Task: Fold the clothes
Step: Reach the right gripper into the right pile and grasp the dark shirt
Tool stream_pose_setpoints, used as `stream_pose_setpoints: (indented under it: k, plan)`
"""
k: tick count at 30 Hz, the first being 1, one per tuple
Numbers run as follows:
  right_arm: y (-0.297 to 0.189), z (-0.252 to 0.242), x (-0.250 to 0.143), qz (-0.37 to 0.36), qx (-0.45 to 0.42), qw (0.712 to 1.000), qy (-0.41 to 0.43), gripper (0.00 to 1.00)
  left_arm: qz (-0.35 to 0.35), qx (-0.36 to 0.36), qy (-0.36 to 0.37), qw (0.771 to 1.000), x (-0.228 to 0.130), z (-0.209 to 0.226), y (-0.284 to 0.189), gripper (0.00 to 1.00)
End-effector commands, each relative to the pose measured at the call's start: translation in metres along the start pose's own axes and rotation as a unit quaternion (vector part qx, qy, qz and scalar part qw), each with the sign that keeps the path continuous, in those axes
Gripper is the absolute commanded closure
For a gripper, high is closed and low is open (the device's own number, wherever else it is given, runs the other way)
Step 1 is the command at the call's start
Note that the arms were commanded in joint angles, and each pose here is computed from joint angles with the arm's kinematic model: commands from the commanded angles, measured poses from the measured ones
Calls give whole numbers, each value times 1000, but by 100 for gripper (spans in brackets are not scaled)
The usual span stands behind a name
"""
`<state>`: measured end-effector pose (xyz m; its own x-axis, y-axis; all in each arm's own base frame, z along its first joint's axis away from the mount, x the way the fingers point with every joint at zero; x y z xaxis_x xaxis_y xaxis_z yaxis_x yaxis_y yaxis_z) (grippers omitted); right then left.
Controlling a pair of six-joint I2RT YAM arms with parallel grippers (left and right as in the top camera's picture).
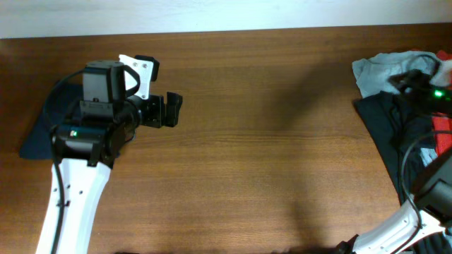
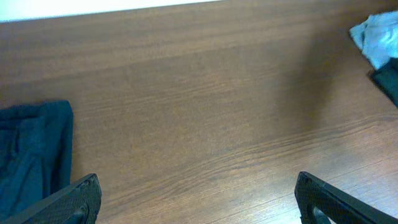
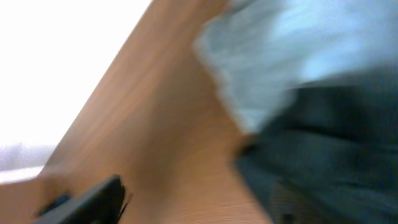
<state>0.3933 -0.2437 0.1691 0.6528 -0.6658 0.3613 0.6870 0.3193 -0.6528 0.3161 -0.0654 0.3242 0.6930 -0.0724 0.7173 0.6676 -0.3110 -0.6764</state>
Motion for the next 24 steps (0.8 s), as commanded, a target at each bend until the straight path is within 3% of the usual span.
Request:
stream_pose_setpoints:
  k: [1, 6, 15, 24]
  plan:
    - [-55, -59, 14, -62, -130, 989, 43, 10, -34, 0, 6, 999, 11, -5, -21, 1]
    - [-74, -102, 9, -70, -163, 981, 78, 10, -34, 5, 6, 999, 11, -3, -20, 1]
    - [-39, -146, -14, -18, -189, 975, 119, 11, -34, 5, 6, 999, 11, -3, -20, 1]
    - [-28, -134, -15, -12, -100, 987, 125, 55, -34, 5, 6, 999, 11, -3, -20, 1]
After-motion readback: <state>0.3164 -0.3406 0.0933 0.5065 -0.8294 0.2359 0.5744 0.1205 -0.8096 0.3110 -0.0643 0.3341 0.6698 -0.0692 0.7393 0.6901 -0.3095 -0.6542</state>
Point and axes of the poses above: each gripper's point midway between its finger pads, its own y axis out along the fingers, its own z axis along the line the jaws close on, x = y × z, the point moved 7 cm from there along -y, back along the fingers, and after that the axes turned 1 degree about -y, right-handed, at the moved point
